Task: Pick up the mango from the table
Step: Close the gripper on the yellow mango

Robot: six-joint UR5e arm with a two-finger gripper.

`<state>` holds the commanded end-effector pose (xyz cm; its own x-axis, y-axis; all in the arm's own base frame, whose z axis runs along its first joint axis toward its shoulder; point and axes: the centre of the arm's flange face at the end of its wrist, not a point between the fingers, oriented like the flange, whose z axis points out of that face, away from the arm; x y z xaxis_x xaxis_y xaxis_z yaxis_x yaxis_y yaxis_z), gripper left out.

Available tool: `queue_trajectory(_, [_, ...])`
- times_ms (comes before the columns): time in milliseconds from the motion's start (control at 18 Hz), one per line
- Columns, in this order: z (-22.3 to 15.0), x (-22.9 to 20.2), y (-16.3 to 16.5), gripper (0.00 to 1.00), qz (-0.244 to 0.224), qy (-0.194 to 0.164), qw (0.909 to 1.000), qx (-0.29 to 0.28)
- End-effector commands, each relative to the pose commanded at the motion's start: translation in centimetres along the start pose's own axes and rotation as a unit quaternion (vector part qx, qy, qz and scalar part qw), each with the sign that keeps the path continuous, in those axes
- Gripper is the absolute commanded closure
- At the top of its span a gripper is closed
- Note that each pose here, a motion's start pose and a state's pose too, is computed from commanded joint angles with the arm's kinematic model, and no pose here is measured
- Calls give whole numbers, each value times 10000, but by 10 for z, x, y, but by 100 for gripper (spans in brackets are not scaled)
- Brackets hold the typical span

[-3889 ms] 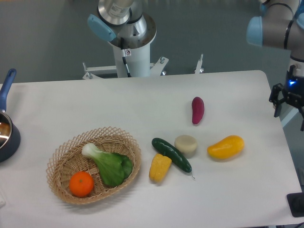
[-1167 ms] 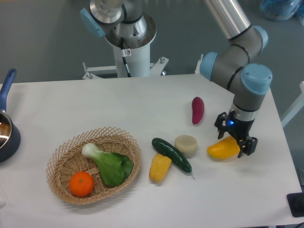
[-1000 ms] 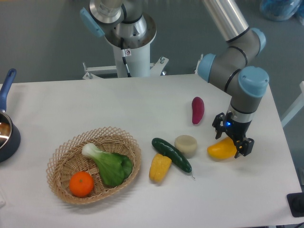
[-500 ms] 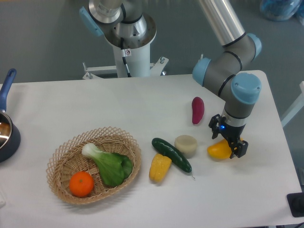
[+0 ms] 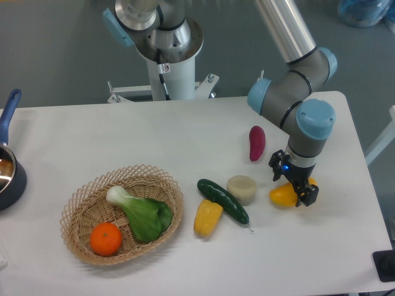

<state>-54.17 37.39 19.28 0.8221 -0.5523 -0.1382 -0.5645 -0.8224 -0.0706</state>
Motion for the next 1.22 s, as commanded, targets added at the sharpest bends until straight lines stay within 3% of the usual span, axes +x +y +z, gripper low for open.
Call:
queue_trajectory(611, [1,1,4,4,100,34,9998,-189])
queue_trajectory(944, [0,1,4,24,86,24,9998,-184])
queue_trajectory(1222, [-9,-3,7,53,30,-48,9998,-187])
